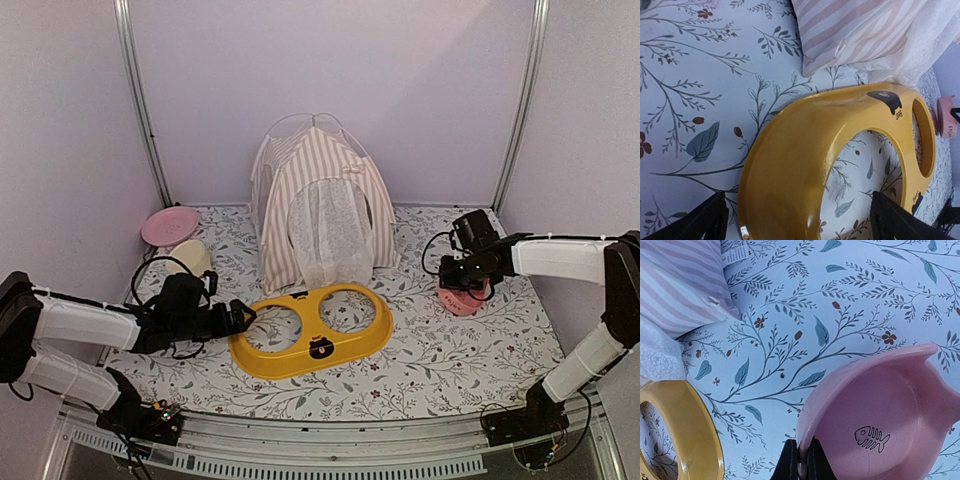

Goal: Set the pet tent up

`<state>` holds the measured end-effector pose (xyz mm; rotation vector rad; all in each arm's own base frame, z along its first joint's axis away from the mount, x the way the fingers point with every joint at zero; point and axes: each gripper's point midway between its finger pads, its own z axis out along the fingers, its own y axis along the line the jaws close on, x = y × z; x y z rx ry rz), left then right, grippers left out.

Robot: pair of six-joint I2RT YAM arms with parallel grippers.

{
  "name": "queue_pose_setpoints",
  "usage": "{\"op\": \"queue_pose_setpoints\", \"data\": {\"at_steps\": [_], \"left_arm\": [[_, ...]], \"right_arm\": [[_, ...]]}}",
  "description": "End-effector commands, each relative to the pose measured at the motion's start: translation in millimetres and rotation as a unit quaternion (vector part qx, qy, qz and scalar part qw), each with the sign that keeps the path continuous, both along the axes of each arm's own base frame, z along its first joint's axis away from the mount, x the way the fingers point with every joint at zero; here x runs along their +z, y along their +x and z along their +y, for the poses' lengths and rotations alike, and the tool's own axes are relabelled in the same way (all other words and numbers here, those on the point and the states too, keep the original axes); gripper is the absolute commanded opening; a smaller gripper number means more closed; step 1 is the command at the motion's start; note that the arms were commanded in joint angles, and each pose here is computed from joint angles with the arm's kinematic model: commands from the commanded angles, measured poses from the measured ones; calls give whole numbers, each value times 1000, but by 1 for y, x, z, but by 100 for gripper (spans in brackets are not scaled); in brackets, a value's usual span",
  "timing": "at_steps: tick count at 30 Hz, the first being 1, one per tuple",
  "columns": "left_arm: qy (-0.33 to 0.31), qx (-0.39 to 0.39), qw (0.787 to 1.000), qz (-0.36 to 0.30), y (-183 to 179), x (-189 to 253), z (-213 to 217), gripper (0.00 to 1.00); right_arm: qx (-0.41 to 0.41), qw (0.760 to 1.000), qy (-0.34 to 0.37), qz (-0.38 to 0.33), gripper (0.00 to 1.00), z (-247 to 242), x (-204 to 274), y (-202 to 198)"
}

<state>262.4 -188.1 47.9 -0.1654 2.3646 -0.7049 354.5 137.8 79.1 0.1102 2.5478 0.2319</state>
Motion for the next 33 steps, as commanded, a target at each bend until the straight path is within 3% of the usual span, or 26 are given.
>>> {"op": "queue_pose_setpoints", "data": {"at_steps": [1, 13, 22, 26, 33], "left_arm": [[-35, -30, 999, -20, 3, 18, -38, 99], [-46, -87, 995, -23, 21, 30, -121, 99], [-62, -126, 989, -34, 28, 42, -160, 98], [-62, -129, 989, -42, 25, 50, -161, 98], [-30, -78, 994, -68, 22, 64, -122, 99]], "right_arm": [[19, 998, 25, -49, 0, 23, 42, 3], [58, 995, 36, -74, 0, 63, 76, -12], [114, 989, 53, -78, 0, 123, 88, -30], [143, 985, 59, -70, 0, 158, 82, -39], [191, 979, 54, -43, 0, 215, 54, -53]]}}
